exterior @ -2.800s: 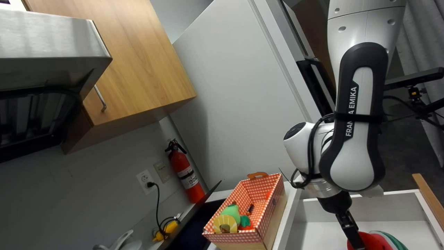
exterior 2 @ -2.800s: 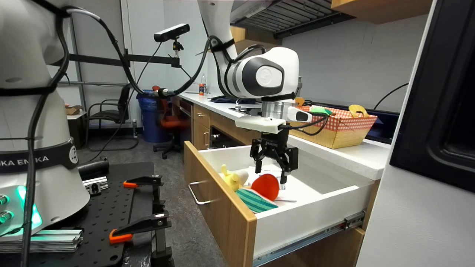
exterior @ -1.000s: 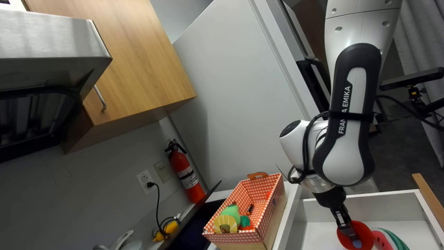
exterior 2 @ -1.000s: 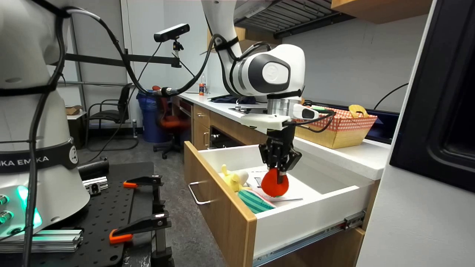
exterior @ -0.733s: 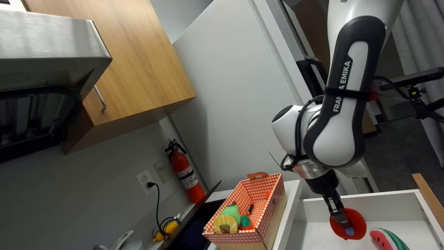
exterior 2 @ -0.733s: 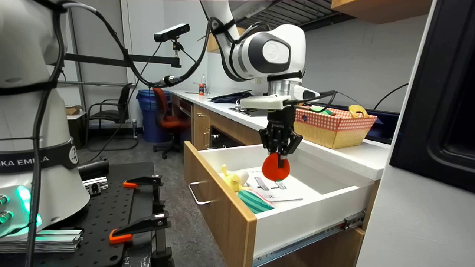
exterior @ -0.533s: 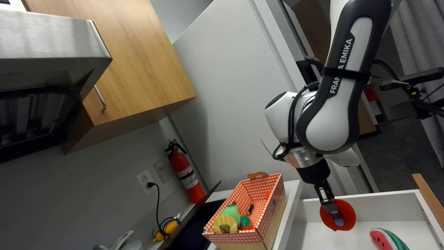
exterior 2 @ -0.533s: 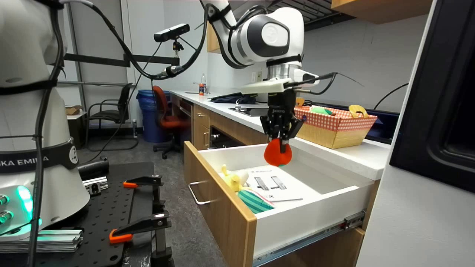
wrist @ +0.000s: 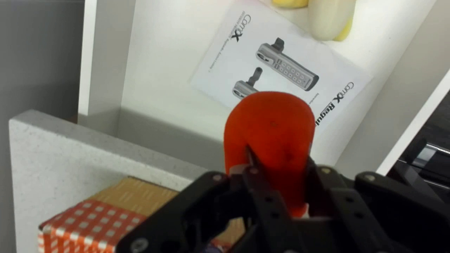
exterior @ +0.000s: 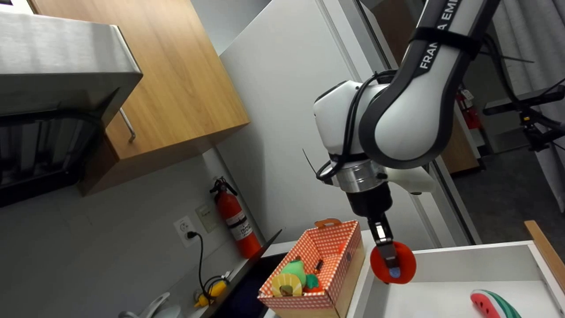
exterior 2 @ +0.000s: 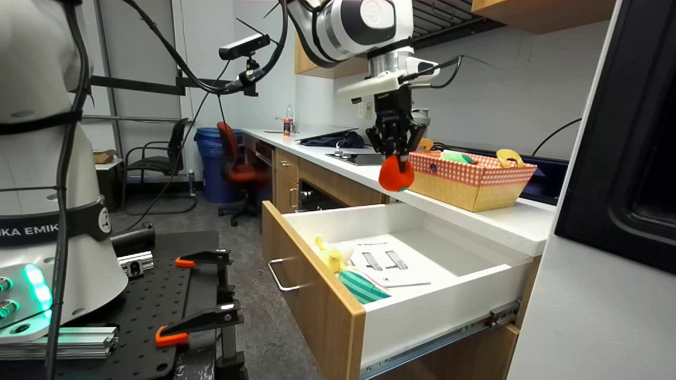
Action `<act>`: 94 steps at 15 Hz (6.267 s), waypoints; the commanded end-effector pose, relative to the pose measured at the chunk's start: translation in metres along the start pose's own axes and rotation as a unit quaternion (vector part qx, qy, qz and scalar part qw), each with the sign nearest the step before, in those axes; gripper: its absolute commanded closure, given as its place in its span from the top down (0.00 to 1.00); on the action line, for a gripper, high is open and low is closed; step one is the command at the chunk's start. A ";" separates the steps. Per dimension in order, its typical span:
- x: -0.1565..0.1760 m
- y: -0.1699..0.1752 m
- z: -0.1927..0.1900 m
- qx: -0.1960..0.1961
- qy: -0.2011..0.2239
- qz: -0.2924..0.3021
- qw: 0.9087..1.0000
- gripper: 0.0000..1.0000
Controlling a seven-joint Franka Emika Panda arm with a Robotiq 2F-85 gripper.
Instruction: Take the orange object in the drawer and put it in the basket
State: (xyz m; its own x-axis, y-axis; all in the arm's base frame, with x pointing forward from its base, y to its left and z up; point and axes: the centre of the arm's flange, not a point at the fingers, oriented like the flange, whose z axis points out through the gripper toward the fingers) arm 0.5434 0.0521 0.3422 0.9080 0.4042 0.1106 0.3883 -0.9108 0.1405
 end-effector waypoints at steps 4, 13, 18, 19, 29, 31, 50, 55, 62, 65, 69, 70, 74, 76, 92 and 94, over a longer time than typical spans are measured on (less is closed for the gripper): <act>0.011 -0.022 -0.057 -0.036 0.083 -0.035 0.995 0.06; 0.031 -0.030 -0.079 -0.073 0.202 -0.073 0.974 0.06; 0.046 -0.028 -0.053 -0.076 0.232 -0.064 0.968 0.06; 0.046 -0.029 -0.049 -0.089 0.245 -0.070 0.963 0.06; 0.072 -0.065 -0.023 -0.088 0.267 -0.076 0.957 0.06; 0.077 -0.064 -0.015 -0.090 0.266 -0.078 0.957 0.06; 0.077 -0.045 -0.013 -0.113 0.253 -0.072 0.958 1.00; 0.055 -0.063 -0.026 -0.100 0.239 -0.081 0.962 1.00; 0.018 -0.062 -0.079 -0.131 0.270 -0.081 0.951 1.00; 0.005 -0.066 -0.093 -0.127 0.244 -0.070 0.959 1.00; -0.030 -0.055 -0.080 -0.127 0.184 -0.033 0.974 1.00; -0.037 -0.053 -0.076 -0.126 0.169 -0.024 0.977 1.00; -0.066 -0.037 -0.058 -0.102 0.100 0.021 0.989 1.00; -0.075 -0.031 -0.050 -0.076 0.066 0.047 0.994 1.00; -0.104 0.011 -0.011 0.018 -0.034 0.170 0.985 1.00; -0.104 0.011 -0.011 0.018 -0.034 0.170 0.985 1.00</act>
State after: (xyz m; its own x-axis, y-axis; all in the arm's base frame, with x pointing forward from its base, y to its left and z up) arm 0.4515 0.0006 0.3430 0.9945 0.0692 0.0785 0.0636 -0.9954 0.0715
